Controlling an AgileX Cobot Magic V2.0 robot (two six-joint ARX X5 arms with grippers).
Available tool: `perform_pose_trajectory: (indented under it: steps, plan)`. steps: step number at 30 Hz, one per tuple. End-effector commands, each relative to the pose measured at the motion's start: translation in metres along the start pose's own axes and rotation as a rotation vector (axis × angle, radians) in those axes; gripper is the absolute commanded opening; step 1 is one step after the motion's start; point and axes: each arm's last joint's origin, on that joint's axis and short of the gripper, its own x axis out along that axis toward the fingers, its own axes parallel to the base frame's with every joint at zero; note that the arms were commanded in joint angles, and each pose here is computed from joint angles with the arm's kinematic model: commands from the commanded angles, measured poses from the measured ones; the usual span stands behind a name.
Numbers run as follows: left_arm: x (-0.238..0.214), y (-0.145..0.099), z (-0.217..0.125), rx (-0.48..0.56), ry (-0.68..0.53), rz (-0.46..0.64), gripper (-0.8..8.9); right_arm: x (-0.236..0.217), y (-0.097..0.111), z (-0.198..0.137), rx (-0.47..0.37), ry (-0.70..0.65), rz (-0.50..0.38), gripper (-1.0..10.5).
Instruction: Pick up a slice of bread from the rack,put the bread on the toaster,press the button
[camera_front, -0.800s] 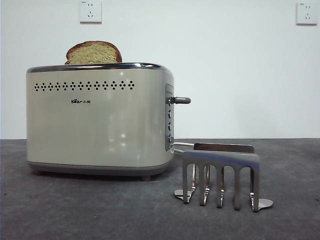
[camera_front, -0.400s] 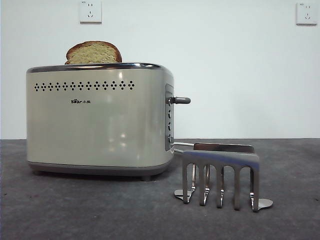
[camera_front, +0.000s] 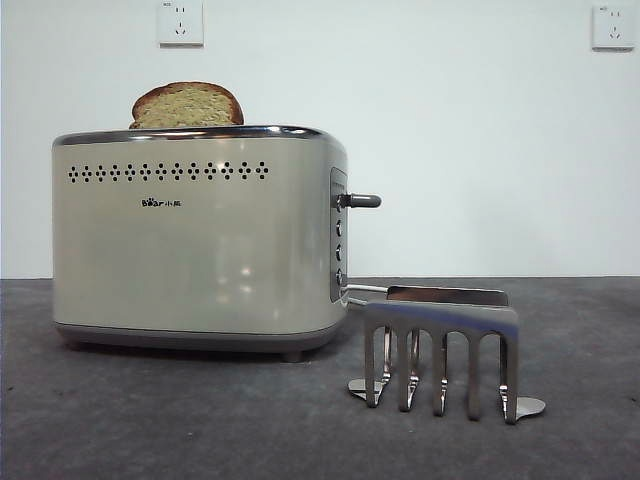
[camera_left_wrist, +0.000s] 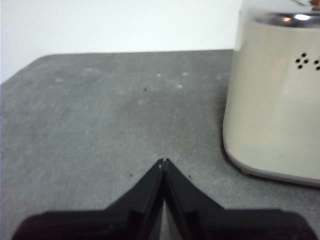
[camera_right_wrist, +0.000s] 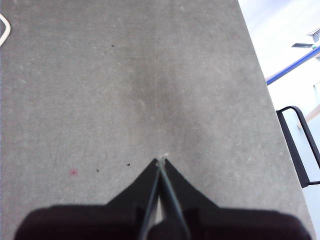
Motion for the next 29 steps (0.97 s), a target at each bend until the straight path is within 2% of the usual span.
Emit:
perform_pose_trajectory:
  steps: [1,8,13,29]
  plan:
    - [0.0005,0.0003,-0.0026,0.045,-0.001,-0.004,-0.04,0.0013,0.0009,0.0011,-0.001,-0.005,-0.003,0.0]
    - [0.0005,0.0004,-0.0026,0.147,0.0,-0.004,-0.04,0.0013,0.0009,0.0014,0.001,-0.008,-0.002,0.0]
    - [0.0005,-0.0001,-0.0023,0.073,-0.004,-0.02,-0.04,0.0013,0.0009,0.0013,0.0,-0.007,-0.003,0.0]
    - [0.0023,-0.0005,-0.0045,0.077,0.027,-0.028,-0.04,0.0013,0.0009,0.0014,0.001,-0.008,-0.002,0.0]
